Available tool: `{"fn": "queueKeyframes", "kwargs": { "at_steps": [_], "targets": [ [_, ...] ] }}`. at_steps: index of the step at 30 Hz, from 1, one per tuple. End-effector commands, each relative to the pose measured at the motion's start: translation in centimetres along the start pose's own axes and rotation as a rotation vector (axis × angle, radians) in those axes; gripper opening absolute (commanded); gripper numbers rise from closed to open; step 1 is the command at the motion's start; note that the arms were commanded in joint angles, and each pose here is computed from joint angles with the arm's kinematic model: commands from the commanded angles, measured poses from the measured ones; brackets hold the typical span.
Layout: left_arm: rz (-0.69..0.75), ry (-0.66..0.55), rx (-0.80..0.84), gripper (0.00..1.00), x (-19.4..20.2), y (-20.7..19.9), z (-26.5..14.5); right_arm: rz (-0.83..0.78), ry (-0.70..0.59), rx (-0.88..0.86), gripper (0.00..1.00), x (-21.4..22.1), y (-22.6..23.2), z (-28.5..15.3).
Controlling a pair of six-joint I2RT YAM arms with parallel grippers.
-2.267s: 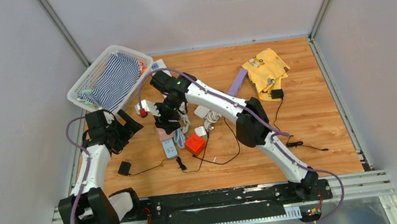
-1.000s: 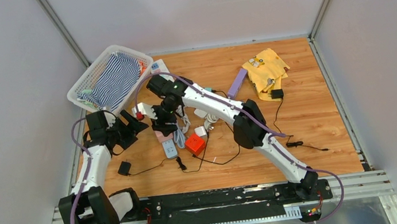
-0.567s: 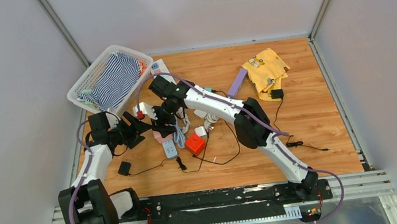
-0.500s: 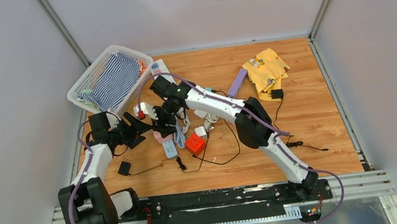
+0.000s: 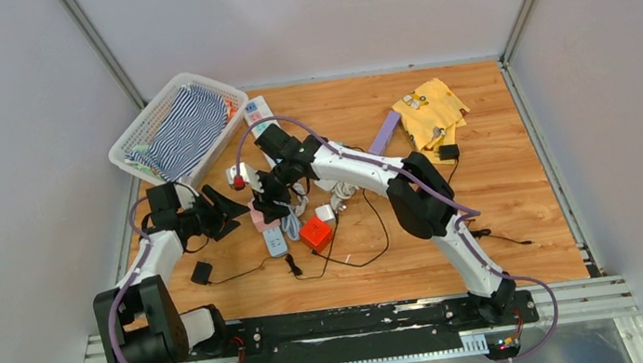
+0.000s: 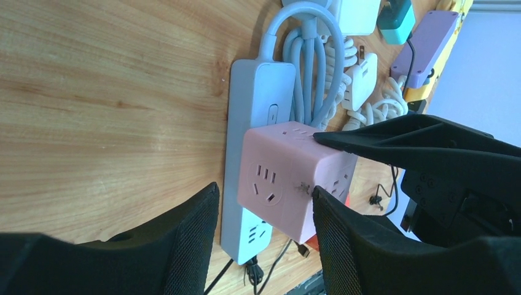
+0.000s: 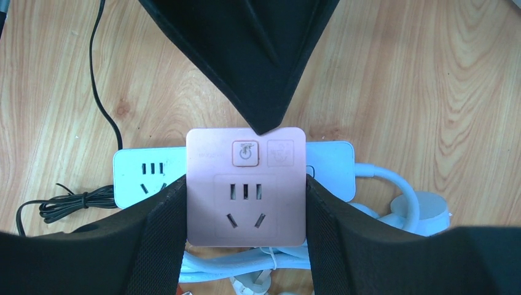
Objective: Insert the plug
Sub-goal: Insert the plug into the socket.
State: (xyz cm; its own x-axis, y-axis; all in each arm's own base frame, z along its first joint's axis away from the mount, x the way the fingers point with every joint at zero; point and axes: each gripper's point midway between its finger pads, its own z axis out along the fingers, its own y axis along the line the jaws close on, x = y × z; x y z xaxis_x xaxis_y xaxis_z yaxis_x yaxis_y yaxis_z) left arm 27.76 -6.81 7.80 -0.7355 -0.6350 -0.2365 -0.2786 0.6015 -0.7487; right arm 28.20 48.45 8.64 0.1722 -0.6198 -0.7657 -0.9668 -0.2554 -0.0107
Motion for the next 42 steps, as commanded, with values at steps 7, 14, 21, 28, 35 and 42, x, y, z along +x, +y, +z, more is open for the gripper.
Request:
{"fn": "queueKeyframes", "kwargs": {
  "at_steps": [7,14,21,28,35,42],
  "targets": [
    [0.042,-0.029,-0.08,0.69,-1.5,0.3,-0.7,0.287,0.27,-0.053,0.08,10.6,3.3,2.4],
    [0.099,-0.249,-0.286,0.85,-5.9,0.7,-4.4,0.229,0.126,0.083,0.08,5.0,0.7,2.4],
    [0.047,-0.421,-0.494,1.0,-7.4,3.5,-7.6,0.171,-0.012,0.146,0.08,0.7,-1.1,2.6],
    [-0.028,-0.448,-0.624,1.0,-7.2,6.0,-8.5,0.137,-0.039,0.181,0.12,-0.1,-1.9,3.3],
    [-0.082,-0.448,-0.668,1.0,-6.6,7.5,-8.4,0.113,-0.082,0.23,0.43,-2.1,-1.3,1.5],
    [-0.096,-0.453,-0.731,1.0,-6.2,8.8,-9.3,0.105,-0.147,0.299,0.78,-5.1,-0.4,-2.7]
  ]
}}
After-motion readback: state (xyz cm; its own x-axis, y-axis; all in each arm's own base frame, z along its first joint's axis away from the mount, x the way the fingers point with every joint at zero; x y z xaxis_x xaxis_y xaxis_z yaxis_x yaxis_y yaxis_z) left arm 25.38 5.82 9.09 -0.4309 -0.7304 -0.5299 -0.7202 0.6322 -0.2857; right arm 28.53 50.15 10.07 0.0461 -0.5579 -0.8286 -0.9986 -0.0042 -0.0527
